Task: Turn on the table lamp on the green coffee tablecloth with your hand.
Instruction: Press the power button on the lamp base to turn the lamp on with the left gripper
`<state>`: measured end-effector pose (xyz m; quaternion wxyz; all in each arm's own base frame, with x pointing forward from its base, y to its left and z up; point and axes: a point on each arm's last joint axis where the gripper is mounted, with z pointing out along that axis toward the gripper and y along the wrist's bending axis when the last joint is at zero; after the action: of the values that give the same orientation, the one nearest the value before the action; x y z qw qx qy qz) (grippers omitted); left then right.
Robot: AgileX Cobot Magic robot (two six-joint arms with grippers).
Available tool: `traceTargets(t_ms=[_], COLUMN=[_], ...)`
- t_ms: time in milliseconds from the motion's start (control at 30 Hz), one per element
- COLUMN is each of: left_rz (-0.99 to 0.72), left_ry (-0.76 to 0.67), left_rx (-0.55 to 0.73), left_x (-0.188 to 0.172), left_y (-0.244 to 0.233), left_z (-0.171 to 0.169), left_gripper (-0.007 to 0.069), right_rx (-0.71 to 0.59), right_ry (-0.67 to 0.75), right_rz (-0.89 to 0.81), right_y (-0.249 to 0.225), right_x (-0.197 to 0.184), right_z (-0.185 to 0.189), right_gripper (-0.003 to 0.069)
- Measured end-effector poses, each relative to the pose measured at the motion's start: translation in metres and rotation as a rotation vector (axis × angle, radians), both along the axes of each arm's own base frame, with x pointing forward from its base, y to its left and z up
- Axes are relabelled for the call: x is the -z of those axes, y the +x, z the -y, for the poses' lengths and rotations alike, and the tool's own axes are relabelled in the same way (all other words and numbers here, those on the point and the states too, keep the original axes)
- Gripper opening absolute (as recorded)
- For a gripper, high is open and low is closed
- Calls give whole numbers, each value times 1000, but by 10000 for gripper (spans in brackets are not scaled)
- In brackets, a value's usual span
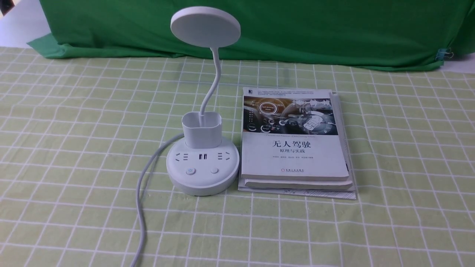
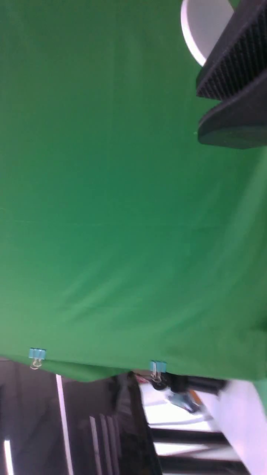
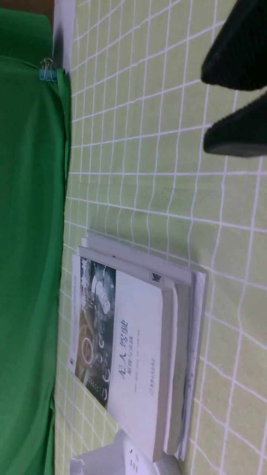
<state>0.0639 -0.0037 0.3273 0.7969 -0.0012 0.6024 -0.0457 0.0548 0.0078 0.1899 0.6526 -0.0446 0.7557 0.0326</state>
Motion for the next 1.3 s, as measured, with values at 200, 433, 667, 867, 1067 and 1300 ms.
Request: traceTargets(t_ms=[200,433,667,867,1067,1300], left_rz=[-456,-607,-1058,-1171,-1291,-1281], left_ry=[89,14,45,238,371,420], left_rx=[-39,-3,135,404,540,539], left_x=[-18,9,72,80,88,106], left_y=[57,128,172,201,239,266], left_z=[0,6,31,94,148,166], left_gripper=[91,95,97,97,97,97], right_rx=[0,0,0,0,0,0], right_ry=[0,0,0,0,0,0], right_rz=[0,0,0,0,0,0], right_y=[0,0,0,0,0,0], right_x=[0,0,0,0,0,0], right_z=[0,0,0,0,0,0], right_gripper=[245,245,245,245,245,245])
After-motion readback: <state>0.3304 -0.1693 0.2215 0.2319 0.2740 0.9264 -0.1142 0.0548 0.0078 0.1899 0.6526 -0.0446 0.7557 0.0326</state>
